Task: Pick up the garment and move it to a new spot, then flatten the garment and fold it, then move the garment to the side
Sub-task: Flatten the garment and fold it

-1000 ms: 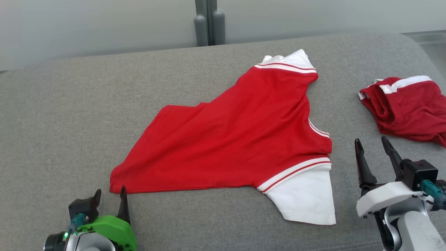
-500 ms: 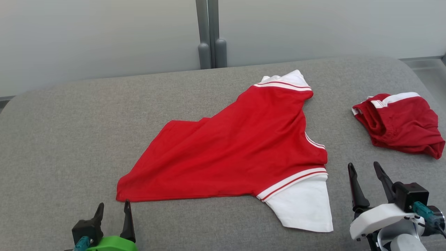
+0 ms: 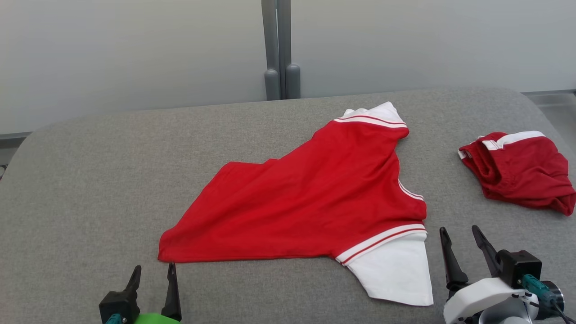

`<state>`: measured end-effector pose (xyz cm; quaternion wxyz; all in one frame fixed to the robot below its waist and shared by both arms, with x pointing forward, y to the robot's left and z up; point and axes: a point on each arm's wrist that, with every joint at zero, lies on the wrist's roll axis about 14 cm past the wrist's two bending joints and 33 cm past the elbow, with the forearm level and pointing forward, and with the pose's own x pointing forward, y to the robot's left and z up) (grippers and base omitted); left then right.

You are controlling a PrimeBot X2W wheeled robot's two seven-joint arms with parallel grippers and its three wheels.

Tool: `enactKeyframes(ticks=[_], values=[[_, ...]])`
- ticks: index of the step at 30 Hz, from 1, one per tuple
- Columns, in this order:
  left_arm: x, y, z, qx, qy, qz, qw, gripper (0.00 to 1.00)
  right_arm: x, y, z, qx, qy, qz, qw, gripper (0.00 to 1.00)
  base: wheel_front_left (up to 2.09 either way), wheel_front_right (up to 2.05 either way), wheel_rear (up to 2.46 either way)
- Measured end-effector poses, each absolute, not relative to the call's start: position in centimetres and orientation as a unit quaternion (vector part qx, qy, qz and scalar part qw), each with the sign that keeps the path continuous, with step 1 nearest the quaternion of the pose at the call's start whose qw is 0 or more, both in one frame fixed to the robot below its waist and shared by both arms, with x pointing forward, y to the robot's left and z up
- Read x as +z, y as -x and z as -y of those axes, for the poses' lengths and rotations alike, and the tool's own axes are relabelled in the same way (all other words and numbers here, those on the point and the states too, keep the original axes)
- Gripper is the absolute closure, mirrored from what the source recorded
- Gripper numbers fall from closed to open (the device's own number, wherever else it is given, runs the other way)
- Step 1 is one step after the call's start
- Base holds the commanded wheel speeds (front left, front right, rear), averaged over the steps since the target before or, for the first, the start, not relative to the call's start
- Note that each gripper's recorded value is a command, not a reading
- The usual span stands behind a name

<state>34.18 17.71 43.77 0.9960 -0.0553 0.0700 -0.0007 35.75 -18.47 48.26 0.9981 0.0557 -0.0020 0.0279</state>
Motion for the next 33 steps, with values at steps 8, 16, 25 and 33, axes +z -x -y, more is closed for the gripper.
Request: enactKeyframes(ticks=[8, 16, 25, 33], values=[[43.2, -34.2, -17.3, -0.004, 0.058, -0.079, 0.995, 0.0, 46.7, -35.8, 17.2, 0.045, -0.057, -0.024, 0.997, 0.0, 0.0, 0.0, 0.0], [42.3, -35.2, -16.1, -0.02, 0.066, -0.096, 0.993, 0.0, 41.9, -35.3, 16.1, 0.055, -0.072, -0.103, 0.991, 0.0, 0.0, 0.0, 0.0], [40.7, -36.1, -15.8, -0.021, 0.067, -0.121, 0.99, 0.0, 36.9, -34.7, 14.7, 0.071, -0.07, -0.188, 0.977, 0.0, 0.0, 0.0, 0.0], [40.9, -35.8, -16.2, -0.016, 0.069, -0.118, 0.99, 0.0, 35.2, -33.5, 14.0, 0.087, -0.063, -0.218, 0.97, 0.76, 0.0, 0.0, 0.0]])
